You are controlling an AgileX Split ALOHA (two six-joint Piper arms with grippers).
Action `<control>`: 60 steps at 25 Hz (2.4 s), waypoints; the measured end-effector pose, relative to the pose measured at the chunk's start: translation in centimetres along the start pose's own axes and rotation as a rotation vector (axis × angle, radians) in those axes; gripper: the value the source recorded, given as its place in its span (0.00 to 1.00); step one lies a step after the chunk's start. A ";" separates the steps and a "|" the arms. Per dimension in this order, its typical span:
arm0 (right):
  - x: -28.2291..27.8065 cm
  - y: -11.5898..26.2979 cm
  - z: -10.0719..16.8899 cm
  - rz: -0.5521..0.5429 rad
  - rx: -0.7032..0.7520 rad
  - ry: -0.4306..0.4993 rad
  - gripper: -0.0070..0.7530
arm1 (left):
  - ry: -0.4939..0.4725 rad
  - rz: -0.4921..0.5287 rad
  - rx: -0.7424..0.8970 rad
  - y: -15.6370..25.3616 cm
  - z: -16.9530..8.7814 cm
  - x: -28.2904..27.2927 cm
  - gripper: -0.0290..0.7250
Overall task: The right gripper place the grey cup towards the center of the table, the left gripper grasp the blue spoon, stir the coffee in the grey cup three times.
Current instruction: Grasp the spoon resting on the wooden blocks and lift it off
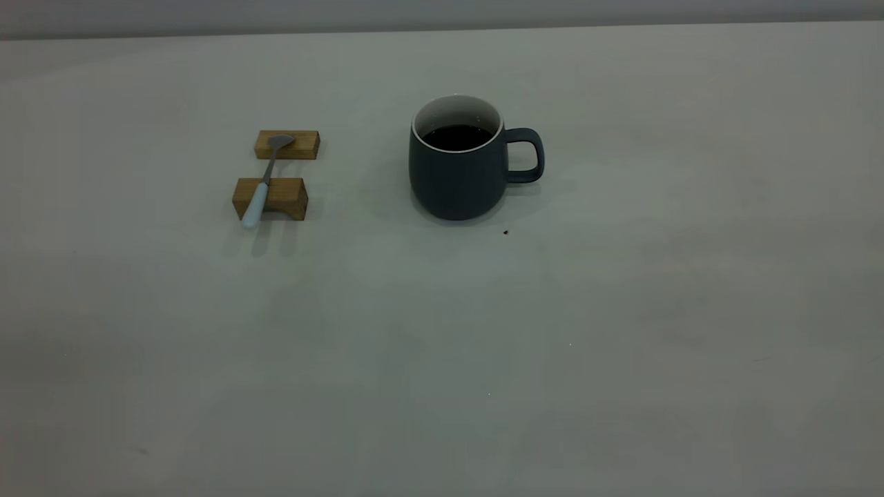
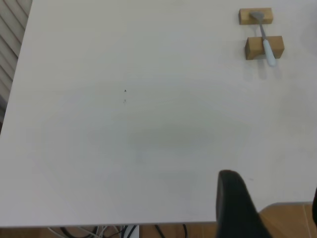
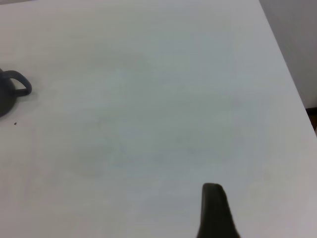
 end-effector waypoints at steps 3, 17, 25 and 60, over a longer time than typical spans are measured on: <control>0.0 0.0 0.0 0.000 0.000 0.000 0.72 | 0.000 0.000 0.001 0.0 0.0 0.0 0.63; 0.0 0.0 0.0 0.000 0.001 -0.001 0.72 | 0.000 0.000 0.000 0.0 0.0 0.0 0.63; 0.0 0.0 0.0 0.000 0.001 -0.001 0.72 | 0.000 0.000 0.000 0.0 0.0 0.0 0.63; 0.0 0.0 0.0 0.000 0.001 -0.001 0.72 | 0.237 0.568 -0.029 -13.7 0.1 19.2 0.83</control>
Point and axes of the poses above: a point on each arm's last joint axis where the gripper is mounted, x pointing out along that axis toward the gripper, z along the wrist's bending axis when the last joint is at zero, y = z × x, the point moved 1 cm from there along x, pointing out along that axis toward the gripper, and after that the axes turned 7 degrees about x, right-handed, at the moved point
